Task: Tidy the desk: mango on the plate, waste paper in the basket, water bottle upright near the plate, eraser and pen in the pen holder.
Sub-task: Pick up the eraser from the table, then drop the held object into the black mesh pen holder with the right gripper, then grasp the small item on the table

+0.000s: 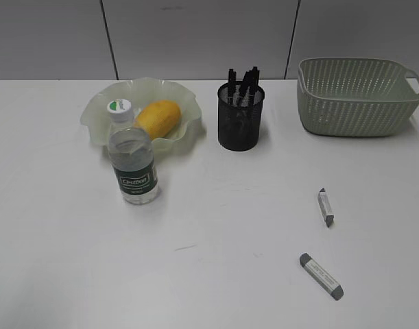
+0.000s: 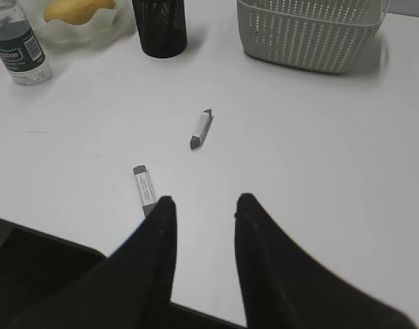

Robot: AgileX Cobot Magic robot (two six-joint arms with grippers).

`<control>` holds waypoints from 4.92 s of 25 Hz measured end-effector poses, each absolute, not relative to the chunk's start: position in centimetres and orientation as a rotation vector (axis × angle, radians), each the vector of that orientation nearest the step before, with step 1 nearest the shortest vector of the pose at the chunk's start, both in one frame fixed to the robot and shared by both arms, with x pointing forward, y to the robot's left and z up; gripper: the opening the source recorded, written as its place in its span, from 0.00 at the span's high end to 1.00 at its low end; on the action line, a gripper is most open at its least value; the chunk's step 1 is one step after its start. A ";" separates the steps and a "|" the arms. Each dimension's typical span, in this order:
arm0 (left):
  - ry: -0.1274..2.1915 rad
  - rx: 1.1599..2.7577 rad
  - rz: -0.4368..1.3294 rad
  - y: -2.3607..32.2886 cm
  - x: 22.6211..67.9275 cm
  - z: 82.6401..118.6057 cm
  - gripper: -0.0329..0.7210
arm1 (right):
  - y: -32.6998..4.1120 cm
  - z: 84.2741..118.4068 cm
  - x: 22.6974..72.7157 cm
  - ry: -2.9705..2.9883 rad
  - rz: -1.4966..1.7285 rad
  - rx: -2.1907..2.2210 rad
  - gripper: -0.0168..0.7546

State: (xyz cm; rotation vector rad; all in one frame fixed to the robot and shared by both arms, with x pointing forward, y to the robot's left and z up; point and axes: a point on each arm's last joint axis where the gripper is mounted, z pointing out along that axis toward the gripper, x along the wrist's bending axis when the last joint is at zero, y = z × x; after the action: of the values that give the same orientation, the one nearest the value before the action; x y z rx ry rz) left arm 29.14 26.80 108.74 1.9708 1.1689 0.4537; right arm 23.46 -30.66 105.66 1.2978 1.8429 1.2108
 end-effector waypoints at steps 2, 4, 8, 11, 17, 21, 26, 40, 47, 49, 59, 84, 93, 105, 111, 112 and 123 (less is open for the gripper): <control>1.123 1.919 0.469 28.3 27.8 108.0 0.53 | -30.7 105.7 23.5 1.843 1.211 1.298 0.66; 1.060 1.881 0.491 29.7 26.6 107.4 0.53 | -30.7 105.7 23.5 1.843 1.211 1.298 0.66; 0.947 1.830 0.547 31.3 25.1 106.9 0.53 | -30.7 105.7 23.5 1.843 1.211 1.298 0.66; 0.917 1.813 0.548 31.8 24.5 106.5 0.53 | -30.7 105.7 23.5 1.843 1.211 1.298 0.66; 0.907 1.809 0.539 31.9 24.4 106.4 0.56 | -30.7 105.7 23.5 1.843 1.211 1.298 0.66; 0.927 1.801 0.552 31.9 24.3 106.4 0.57 | -30.7 105.7 23.5 1.843 1.211 1.298 0.66; 1.117 1.716 0.679 32.0 23.9 106.4 0.61 | -30.7 105.7 23.5 1.843 1.211 1.298 0.66; 1.447 1.525 0.901 31.8 23.2 106.4 0.64 | -28.1 107.8 29.4 1.936 1.045 1.316 0.66; 1.445 1.529 0.904 31.8 23.2 106.4 0.64 | -22.1 106.1 41.9 2.142 0.748 1.436 0.61; 1.439 1.537 0.908 31.8 23.2 106.4 0.64 | -20.5 104.5 45.7 2.190 0.633 1.487 0.54; 1.432 1.542 0.901 31.7 23.2 106.4 0.64 | -18.2 92.4 57.0 2.326 0.197 1.776 0.42; 1.432 1.542 0.897 31.7 23.2 106.4 0.64 | -16.7 98.1 59.2 2.116 0.749 1.607 0.87; 1.431 1.543 0.897 31.7 23.2 106.4 0.64 | -14.4 103.3 62.5 1.594 1.505 1.173 0.87; 1.431 1.543 0.897 31.7 23.2 106.4 0.64 | -12.3 93.9 63.8 1.855 1.445 1.180 0.74; 1.431 1.543 0.897 31.7 23.2 106.4 0.64 | -12.9 96.2 63.2 1.876 1.358 1.212 0.37; 1.431 1.543 0.897 31.7 23.2 106.4 0.64 | -13.2 97.3 62.9 1.878 1.330 1.220 0.36; 1.431 1.543 0.897 31.7 23.2 106.4 0.64 | -21.4 106.9 48.9 1.928 0.848 1.383 0.40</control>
State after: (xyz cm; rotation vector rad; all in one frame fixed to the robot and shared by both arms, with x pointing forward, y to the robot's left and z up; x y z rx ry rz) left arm 23.19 31.69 106.42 1.5426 1.4311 0.8970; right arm 48.92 -21.38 106.88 1.3828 1.9280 0.8484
